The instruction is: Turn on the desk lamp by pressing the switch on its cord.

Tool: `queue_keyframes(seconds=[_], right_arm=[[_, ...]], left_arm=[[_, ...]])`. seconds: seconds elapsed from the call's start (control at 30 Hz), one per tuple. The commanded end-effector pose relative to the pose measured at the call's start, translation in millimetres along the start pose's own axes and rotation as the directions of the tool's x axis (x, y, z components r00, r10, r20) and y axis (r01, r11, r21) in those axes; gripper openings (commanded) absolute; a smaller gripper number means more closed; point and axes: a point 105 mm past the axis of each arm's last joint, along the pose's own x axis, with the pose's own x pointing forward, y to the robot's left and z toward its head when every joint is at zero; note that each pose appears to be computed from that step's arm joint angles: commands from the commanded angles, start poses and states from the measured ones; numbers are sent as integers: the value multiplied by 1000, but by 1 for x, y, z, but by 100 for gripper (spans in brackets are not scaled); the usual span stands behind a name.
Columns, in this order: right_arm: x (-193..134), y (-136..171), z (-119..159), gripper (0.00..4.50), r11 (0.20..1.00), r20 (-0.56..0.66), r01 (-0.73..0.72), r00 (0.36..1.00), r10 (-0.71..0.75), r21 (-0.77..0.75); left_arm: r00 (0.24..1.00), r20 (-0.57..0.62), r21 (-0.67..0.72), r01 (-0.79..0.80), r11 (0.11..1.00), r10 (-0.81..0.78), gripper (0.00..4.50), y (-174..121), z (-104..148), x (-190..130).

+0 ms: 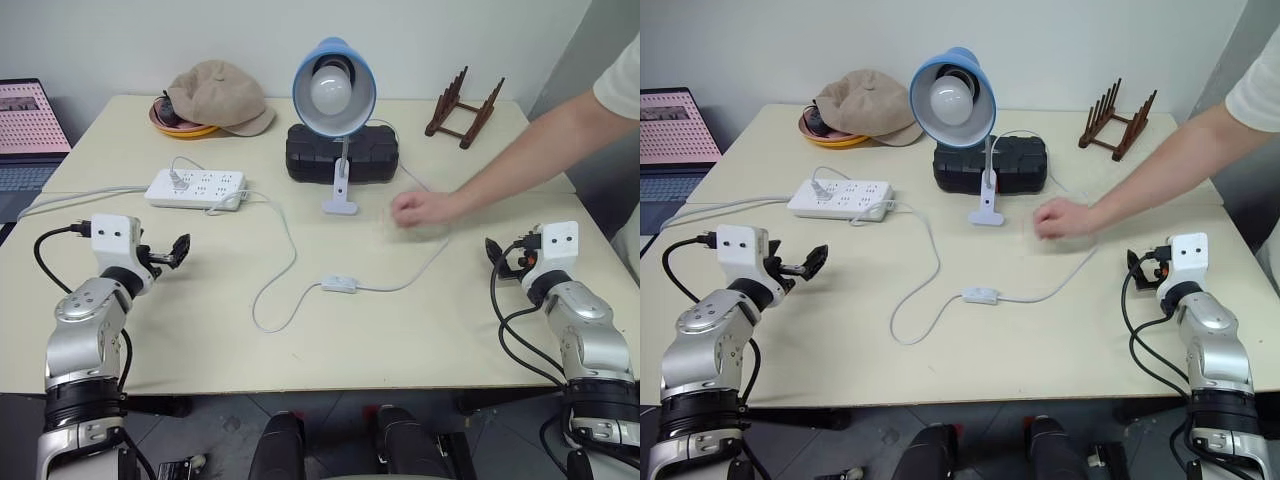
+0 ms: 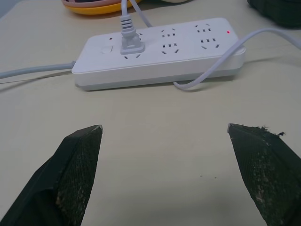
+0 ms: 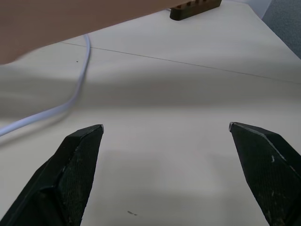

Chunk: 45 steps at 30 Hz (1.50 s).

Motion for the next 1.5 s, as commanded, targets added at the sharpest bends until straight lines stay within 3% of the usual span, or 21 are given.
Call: queue_keyframes(seconds=[0.03, 0.43, 0.6, 0.7, 0.83, 1.0, 1.07, 1.33, 1.5], right_arm=[[-3, -5, 14, 450, 1000, 45, 6, 999, -5, -22], [-9, -2, 16, 450, 1000, 47, -2, 999, 3, -31], [-22, 9, 22, 450, 991, 26, -127, 991, 129, -50], [-37, 22, 29, 450, 960, -11, -272, 962, 271, -62], [-67, 50, 39, 450, 850, -84, -526, 847, 525, 0], [-107, 84, 41, 450, 671, -188, -737, 650, 736, 78], [-117, 97, 42, 450, 635, -192, -766, 612, 767, 96], [-129, 120, 43, 450, 655, -156, -745, 637, 755, 127], [-132, 121, 40, 450, 700, -145, -700, 685, 714, 139]], left_arm=[[999, 45, 18, 14, 1000, -15, 443, 2, 17, -5], [994, 49, 15, 95, 995, -96, 443, -7, 27, -3], [935, 12, 72, 353, 933, -355, 443, -44, 42, -6], [844, -48, 118, 536, 836, -534, 443, -67, 53, -11], [615, -181, 153, 788, 596, -767, 443, -112, 57, -20], [441, -252, 202, 895, 398, -862, 443, -149, 62, -6], [364, -275, 214, 926, 313, -890, 443, -167, 62, 2], [131, -402, 186, 981, 60, -906, 443, -212, 33, 15], [71, -476, 184, 983, -20, -877, 443, -221, 10, 19]])
